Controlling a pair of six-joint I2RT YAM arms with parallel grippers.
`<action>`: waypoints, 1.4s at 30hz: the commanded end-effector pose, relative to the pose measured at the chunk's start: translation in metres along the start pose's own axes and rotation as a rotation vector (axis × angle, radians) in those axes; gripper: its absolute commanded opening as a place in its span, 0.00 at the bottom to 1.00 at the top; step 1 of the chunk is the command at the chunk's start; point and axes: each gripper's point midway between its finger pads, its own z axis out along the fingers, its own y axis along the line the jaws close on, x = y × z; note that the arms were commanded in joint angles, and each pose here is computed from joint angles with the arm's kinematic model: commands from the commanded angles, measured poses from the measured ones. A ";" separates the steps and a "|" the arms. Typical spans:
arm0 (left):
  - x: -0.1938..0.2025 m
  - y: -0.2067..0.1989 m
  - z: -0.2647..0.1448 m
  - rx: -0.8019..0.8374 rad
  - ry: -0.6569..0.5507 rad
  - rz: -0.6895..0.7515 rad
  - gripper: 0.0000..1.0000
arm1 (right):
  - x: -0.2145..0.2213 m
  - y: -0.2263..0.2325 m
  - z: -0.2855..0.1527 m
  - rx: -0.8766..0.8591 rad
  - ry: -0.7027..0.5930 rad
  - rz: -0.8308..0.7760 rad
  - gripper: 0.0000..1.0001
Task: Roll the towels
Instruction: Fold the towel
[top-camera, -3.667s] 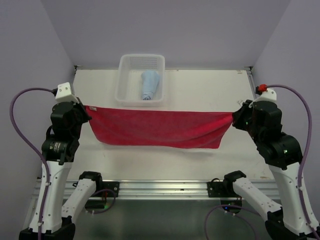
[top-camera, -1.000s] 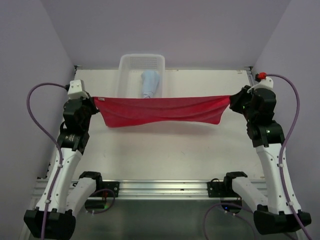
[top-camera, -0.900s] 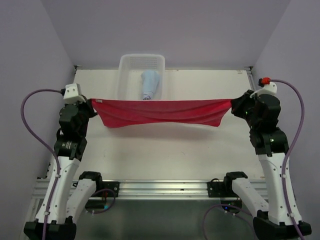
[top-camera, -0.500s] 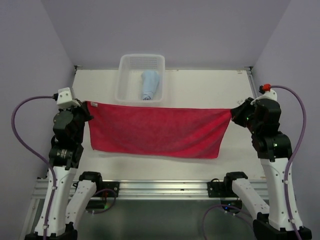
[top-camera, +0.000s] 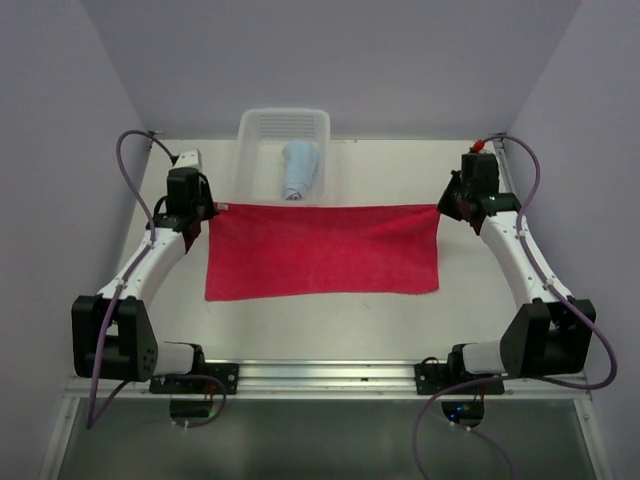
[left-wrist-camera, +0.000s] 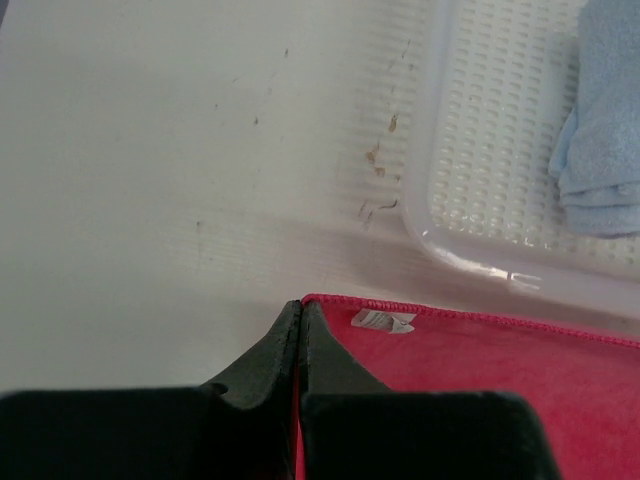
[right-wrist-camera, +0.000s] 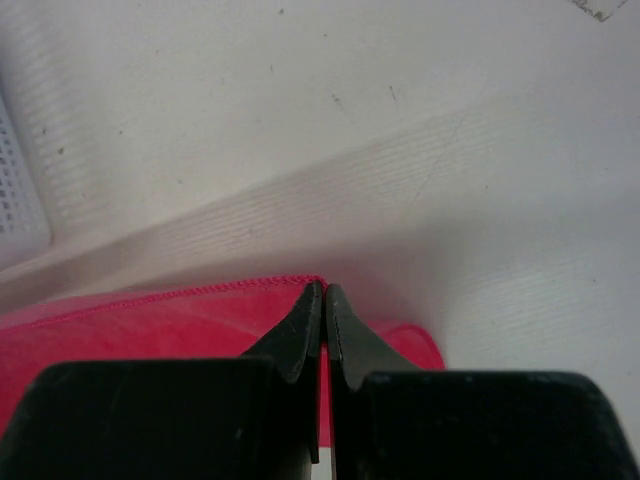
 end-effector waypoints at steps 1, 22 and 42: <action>-0.065 -0.011 0.009 0.028 -0.188 -0.015 0.00 | -0.047 0.007 0.011 -0.005 -0.138 -0.005 0.00; -0.022 -0.005 0.030 0.029 -0.138 0.055 0.00 | -0.013 0.015 0.053 -0.180 -0.076 -0.093 0.00; -0.001 -0.006 0.007 0.072 -0.124 0.012 0.00 | 0.009 -0.002 0.034 -0.199 -0.156 -0.225 0.02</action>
